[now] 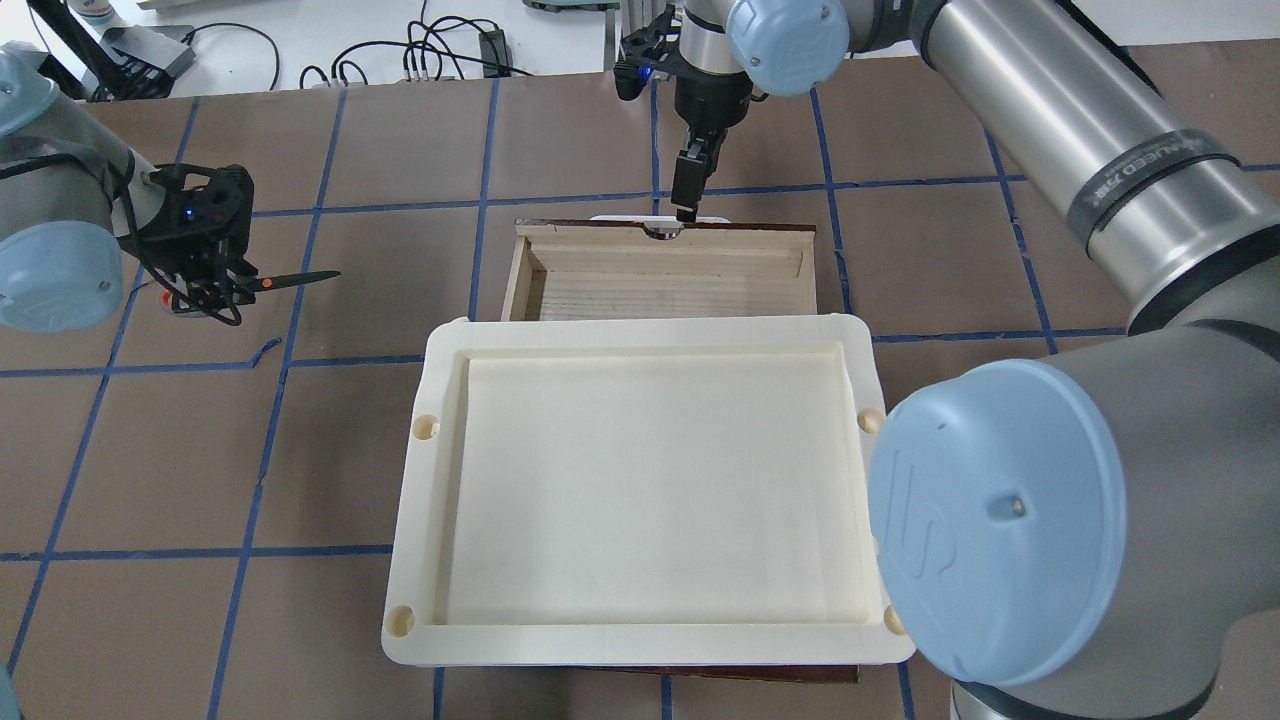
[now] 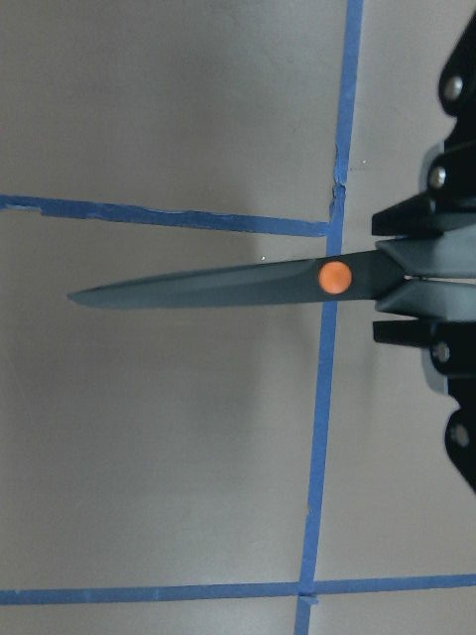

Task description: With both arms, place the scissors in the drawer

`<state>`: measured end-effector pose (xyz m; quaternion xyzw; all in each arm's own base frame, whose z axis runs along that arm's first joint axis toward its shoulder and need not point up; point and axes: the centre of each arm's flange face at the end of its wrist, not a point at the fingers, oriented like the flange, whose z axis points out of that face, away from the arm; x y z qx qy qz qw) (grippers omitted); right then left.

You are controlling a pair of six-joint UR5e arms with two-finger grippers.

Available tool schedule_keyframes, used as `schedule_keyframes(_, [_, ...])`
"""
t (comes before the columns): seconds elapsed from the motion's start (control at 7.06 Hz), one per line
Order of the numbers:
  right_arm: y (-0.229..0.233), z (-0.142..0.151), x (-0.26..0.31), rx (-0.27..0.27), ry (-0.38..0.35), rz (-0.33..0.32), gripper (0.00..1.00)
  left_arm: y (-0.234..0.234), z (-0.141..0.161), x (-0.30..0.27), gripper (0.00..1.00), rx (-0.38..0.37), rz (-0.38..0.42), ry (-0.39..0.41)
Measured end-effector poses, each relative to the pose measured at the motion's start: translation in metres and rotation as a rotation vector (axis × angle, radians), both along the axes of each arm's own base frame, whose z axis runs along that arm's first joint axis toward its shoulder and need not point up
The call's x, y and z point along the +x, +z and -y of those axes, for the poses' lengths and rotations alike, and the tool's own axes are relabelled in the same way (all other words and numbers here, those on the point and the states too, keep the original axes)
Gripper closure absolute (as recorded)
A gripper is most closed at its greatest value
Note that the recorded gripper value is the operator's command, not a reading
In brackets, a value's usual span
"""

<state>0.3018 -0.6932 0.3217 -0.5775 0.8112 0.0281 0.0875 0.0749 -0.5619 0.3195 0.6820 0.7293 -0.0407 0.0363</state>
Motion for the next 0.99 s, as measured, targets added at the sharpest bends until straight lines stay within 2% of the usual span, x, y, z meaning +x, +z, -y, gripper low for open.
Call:
schedule_keyframes(0.28, [0.033, -0.004, -0.018, -0.031, -0.022, 0.006, 0.00, 0.048, 0.003, -0.030, 0.89, 0.010, -0.064, 0.006])
schedule_keyframes(0.42, [0.069, -0.011, -0.041, -0.052, -0.055, 0.009, 0.00, 0.074, 0.006, -0.068, 0.89, 0.001, -0.105, -0.008])
schedule_keyframes(0.71, [0.139, -0.042, -0.118, -0.066, -0.194, 0.003, 0.00, 0.101, 0.003, -0.156, 0.89, -0.003, -0.160, -0.058])
schedule_keyframes(0.99, [0.167, -0.103, -0.188, -0.050, -0.380, -0.018, 0.00, 0.105, -0.013, -0.246, 0.89, 0.020, -0.191, -0.026])
